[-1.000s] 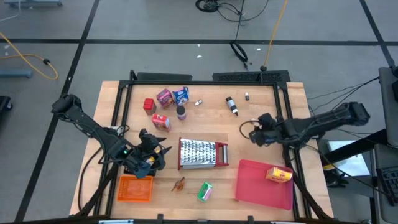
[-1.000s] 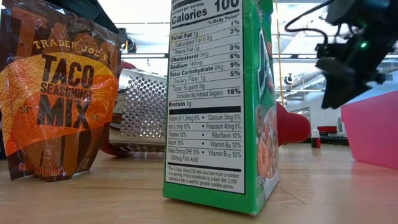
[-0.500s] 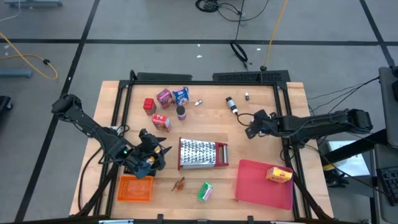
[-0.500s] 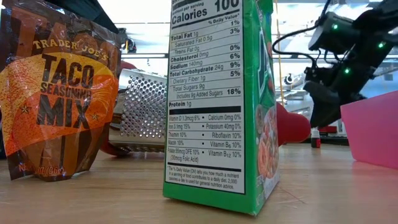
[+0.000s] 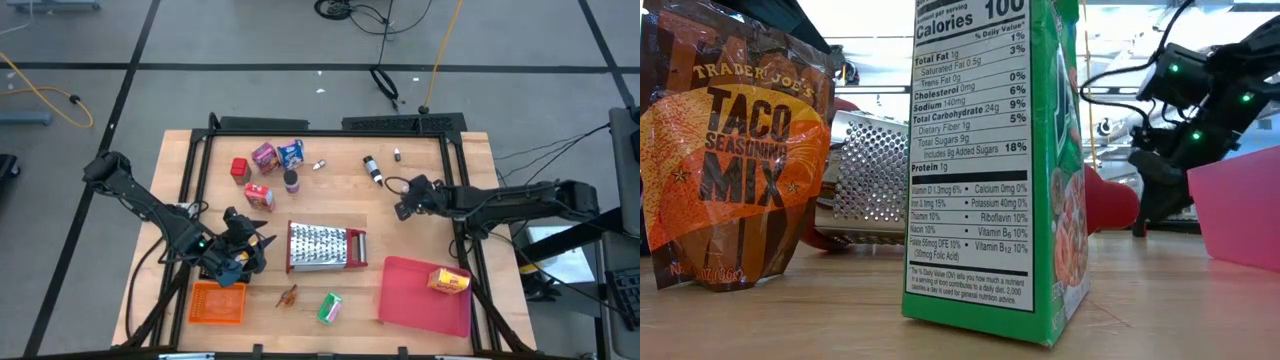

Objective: Pick & Place Kitchen Items
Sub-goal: Put the small red food coloring bottle into the black bin

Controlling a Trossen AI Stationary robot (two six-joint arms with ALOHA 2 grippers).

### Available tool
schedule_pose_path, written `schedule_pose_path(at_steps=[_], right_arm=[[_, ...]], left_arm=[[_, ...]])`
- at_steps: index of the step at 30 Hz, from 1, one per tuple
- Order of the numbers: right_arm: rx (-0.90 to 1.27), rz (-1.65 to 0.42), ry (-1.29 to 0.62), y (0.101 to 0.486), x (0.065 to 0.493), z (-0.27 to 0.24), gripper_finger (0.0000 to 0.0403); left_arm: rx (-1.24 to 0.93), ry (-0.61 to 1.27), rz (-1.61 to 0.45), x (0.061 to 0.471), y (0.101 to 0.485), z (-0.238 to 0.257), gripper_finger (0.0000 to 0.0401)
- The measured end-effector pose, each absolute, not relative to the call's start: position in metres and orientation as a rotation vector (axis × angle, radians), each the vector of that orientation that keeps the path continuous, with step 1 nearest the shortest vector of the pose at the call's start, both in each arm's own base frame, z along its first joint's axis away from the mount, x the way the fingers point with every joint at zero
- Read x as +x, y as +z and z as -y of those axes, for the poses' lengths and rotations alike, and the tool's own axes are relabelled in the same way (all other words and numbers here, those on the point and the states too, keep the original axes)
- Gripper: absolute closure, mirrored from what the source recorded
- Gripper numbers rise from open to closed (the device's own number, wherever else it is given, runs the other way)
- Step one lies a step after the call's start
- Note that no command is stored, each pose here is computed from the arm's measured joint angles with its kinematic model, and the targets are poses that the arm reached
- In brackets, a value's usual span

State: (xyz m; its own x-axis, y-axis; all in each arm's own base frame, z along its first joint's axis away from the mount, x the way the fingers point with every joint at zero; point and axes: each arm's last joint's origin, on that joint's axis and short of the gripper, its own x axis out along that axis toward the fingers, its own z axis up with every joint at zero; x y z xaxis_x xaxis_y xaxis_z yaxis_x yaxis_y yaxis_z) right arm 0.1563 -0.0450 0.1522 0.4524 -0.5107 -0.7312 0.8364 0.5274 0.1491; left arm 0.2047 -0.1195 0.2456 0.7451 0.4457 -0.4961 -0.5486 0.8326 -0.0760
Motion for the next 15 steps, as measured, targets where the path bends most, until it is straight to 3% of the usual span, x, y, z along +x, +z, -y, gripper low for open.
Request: schedule_pose_path(at_steps=[9,15], right_arm=[[0.507,-0.667,-0.897,0.154,0.156,0.054,0.0234],[0.504,-0.662,-0.900,0.155,0.156,0.056,0.0275]], left_arm=[[-0.227,0.569,-0.481,0.207,0.246,0.116,0.0176],[-0.227,0.570,-0.481,0.207,0.246,0.115,0.0176]])
